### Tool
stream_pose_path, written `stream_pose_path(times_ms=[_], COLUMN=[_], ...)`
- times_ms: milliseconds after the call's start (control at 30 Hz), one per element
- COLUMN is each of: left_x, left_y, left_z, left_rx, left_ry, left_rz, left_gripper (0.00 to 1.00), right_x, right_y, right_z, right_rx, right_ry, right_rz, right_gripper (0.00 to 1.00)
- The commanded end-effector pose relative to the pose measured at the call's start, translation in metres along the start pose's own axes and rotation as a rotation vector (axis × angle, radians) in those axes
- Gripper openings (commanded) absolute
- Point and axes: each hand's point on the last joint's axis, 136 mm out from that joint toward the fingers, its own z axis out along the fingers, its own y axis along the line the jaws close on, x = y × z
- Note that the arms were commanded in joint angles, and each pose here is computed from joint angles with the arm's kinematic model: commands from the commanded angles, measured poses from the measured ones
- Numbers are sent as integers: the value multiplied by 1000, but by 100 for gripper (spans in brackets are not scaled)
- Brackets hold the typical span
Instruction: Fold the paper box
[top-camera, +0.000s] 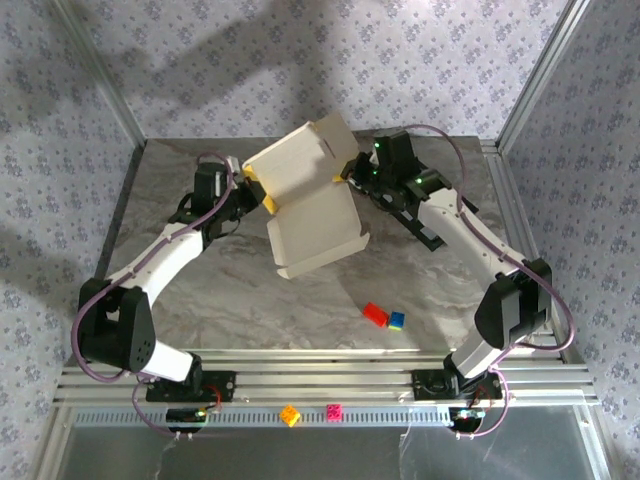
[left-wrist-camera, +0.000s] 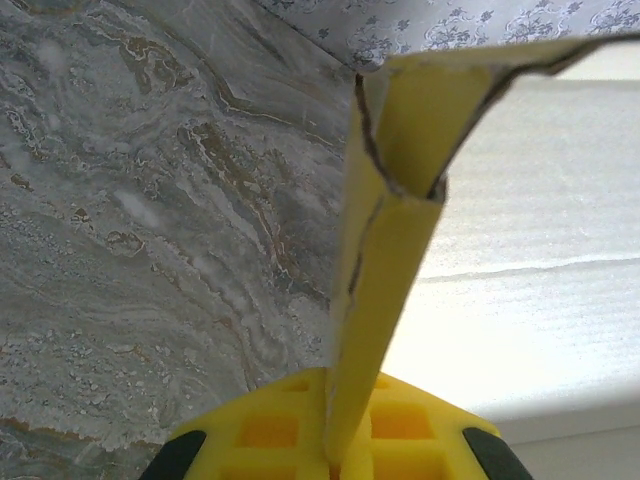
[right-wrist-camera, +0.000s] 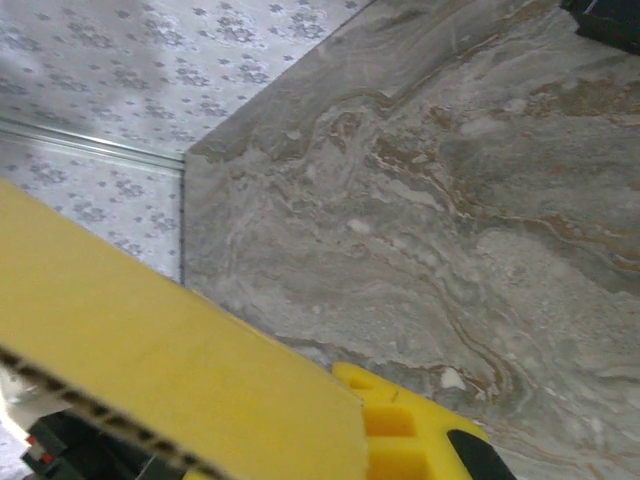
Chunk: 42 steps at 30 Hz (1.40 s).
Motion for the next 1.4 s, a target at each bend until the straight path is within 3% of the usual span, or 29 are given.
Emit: stream_pose_path(times_ms=[0,67,133,267,367,500,633,800,1133,1267,1367], left_x=[-24,-23,-23,-24,-22,-20,-21,-19,-17,-16,-16], left_y=[-37,-35,-34,-35,-35,-33,-35,-35,-38,-39,-40], left_z=[-21,-21,-22,-22,-22,-23,-24,-25,-25,-26,-25], left_rx=[83,65,39,9,-17,-50,-66,-83,-77,-75,-77], left_ry=[-74,-67,-54,-26,17,62,89,118,140,145,148], left_rz=[38,50,76,134,179,216,238,261,282,287,289], left_gripper=[0,0,0,0,0,0,0,0,0,0,0], right_x=[11,4,-4,-14,-29,-37,-51,-56,-59,-57,-58], right_y=[-8,9,26,56,55,44,20,36,19,21,15], right_z=[-4,-18,-38,-82,-109,-120,-108,-100,-57,-44,-36], right_rx=[88,33,-25,-221,-294,-214,-74,-100,74,118,230], right_ry=[45,24,-11,-21,-36,-49,-50,-45,7,15,4], right_rz=[-95,-154,-232,-383,-433,-609,-674,-721,-804,-843,-877], right_gripper=[5,30,44,54,51,47,50,53,50,42,32])
